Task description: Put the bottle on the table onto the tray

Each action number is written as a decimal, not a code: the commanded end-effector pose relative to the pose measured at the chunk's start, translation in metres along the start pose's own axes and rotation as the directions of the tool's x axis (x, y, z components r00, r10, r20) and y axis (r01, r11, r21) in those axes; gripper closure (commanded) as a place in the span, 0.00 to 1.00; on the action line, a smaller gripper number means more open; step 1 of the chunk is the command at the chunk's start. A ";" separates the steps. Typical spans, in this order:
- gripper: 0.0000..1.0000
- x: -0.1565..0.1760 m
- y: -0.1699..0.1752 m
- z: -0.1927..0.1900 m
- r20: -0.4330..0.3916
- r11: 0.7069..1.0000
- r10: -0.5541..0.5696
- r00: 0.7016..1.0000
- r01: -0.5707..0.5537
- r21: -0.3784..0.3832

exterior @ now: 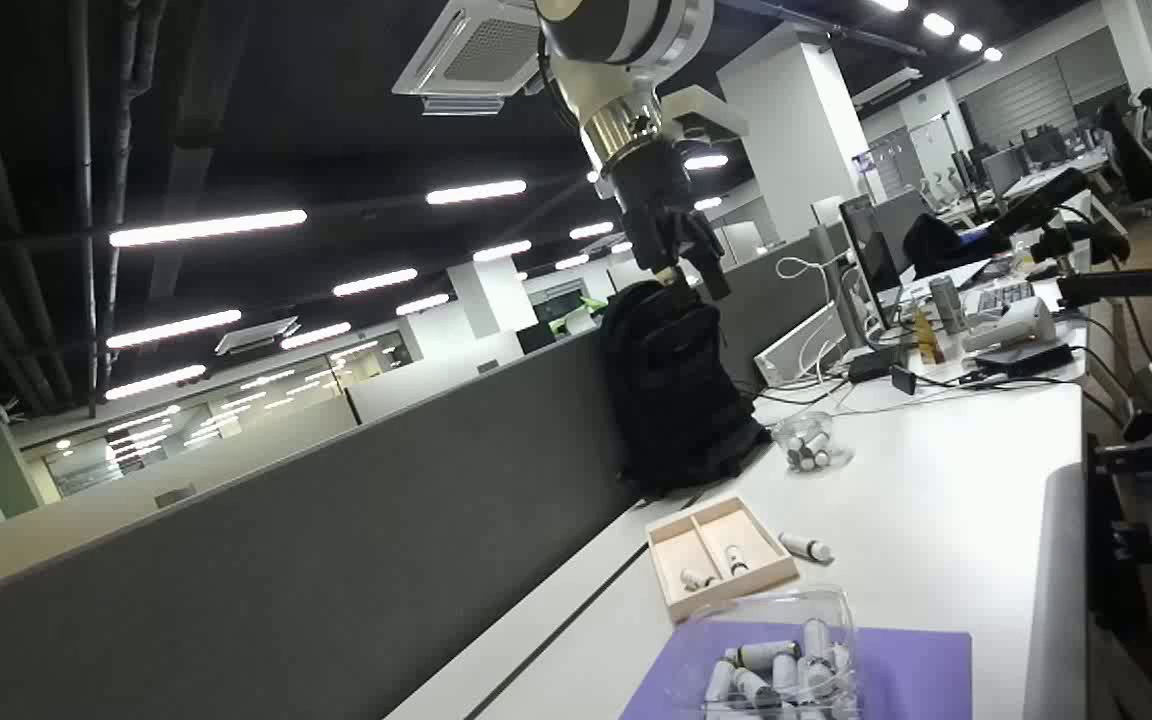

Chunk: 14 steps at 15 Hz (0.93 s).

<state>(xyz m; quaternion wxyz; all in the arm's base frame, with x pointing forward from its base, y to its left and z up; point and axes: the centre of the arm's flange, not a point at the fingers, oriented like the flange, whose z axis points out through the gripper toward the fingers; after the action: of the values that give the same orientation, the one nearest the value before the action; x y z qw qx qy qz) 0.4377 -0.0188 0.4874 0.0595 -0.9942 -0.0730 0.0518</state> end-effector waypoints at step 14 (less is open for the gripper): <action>0.00 0.001 -0.003 0.008 -0.053 0.999 0.007 0.999 -0.009 -0.050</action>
<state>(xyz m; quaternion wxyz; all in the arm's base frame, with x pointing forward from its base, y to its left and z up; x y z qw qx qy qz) 0.4385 -0.0184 0.4875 0.0579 -0.9944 -0.0737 0.0492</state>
